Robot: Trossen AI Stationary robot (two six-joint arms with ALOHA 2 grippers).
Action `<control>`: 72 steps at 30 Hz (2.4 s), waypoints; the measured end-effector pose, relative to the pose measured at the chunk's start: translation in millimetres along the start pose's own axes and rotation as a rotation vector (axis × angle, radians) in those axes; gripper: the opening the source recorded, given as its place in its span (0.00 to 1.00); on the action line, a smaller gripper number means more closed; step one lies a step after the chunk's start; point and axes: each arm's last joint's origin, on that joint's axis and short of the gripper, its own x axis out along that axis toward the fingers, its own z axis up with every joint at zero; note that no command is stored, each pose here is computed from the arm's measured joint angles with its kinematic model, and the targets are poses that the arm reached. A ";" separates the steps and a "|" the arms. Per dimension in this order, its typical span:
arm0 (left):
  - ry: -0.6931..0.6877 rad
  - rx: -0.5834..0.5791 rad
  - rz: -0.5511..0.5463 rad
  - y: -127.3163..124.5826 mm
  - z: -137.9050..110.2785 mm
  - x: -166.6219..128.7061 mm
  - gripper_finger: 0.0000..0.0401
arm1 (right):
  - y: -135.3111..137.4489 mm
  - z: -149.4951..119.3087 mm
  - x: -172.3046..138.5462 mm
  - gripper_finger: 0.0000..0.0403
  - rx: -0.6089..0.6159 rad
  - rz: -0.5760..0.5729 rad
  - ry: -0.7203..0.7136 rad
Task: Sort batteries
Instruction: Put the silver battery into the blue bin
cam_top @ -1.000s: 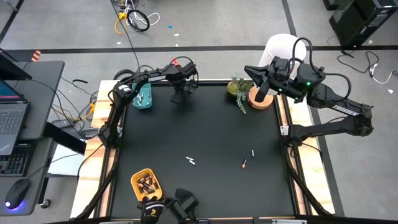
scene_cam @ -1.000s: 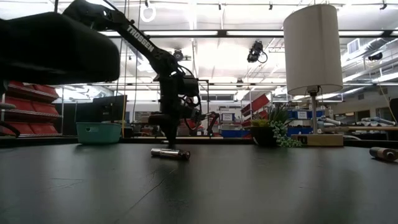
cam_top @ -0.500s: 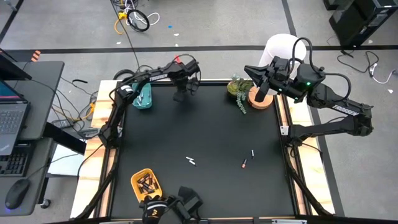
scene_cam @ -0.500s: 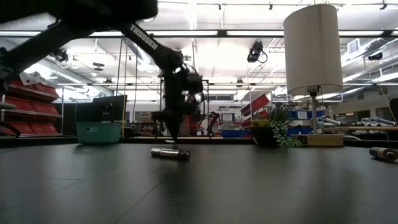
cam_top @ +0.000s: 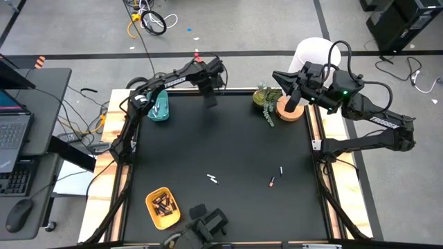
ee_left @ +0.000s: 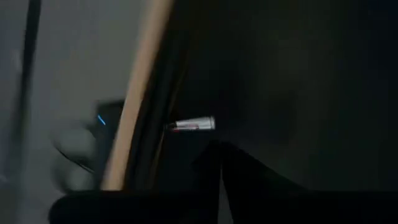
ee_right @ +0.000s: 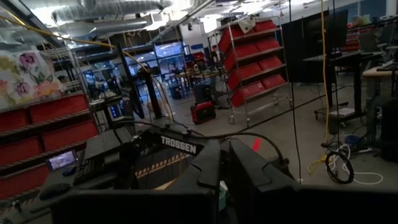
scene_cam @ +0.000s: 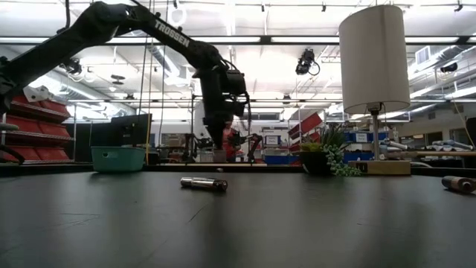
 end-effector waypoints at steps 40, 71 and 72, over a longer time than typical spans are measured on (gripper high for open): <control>-0.006 -1.238 0.209 -6.5 -7.5 51.0 0.52 | 3.4 -1.8 -2.6 0.06 -0.028 0.130 0.044; -0.003 -0.852 0.065 -7.4 10.2 43.8 0.40 | 2.2 1.4 -6.5 0.06 0.026 0.135 0.030; -0.016 -0.834 0.106 -8.4 13.5 38.9 0.40 | 1.9 1.5 -6.5 0.06 0.026 0.133 0.029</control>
